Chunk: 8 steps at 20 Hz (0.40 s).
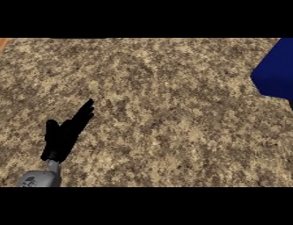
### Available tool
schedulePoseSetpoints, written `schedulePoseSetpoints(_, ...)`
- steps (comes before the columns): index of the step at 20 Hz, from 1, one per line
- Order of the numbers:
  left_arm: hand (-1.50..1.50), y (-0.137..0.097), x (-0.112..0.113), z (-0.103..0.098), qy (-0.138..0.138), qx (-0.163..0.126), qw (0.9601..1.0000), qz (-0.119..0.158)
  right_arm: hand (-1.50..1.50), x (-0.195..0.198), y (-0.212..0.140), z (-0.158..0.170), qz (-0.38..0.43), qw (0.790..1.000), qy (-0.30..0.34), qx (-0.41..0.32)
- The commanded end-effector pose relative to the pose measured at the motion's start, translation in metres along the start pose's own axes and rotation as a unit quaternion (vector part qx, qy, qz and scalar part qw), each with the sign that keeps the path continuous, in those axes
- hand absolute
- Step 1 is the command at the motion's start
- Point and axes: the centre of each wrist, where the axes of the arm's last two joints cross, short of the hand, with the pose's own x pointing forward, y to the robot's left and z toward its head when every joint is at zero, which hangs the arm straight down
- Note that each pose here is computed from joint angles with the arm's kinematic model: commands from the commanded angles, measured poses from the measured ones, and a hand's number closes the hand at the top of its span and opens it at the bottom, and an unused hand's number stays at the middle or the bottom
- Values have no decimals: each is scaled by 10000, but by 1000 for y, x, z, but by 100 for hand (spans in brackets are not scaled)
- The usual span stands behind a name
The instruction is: Pick the tomato from the tray and place it in the pot
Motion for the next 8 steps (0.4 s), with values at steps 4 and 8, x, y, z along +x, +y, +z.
schedulePoseSetpoints(4,0,1,-11,3,75,51,10000,29,-150,-51,-56,8,-1106,9856,-32,-1282)
schedulePoseSetpoints(8,0,11,-19,8,125,123,9998,32,-150,-65,-102,21,-1527,9786,-287,-1348)
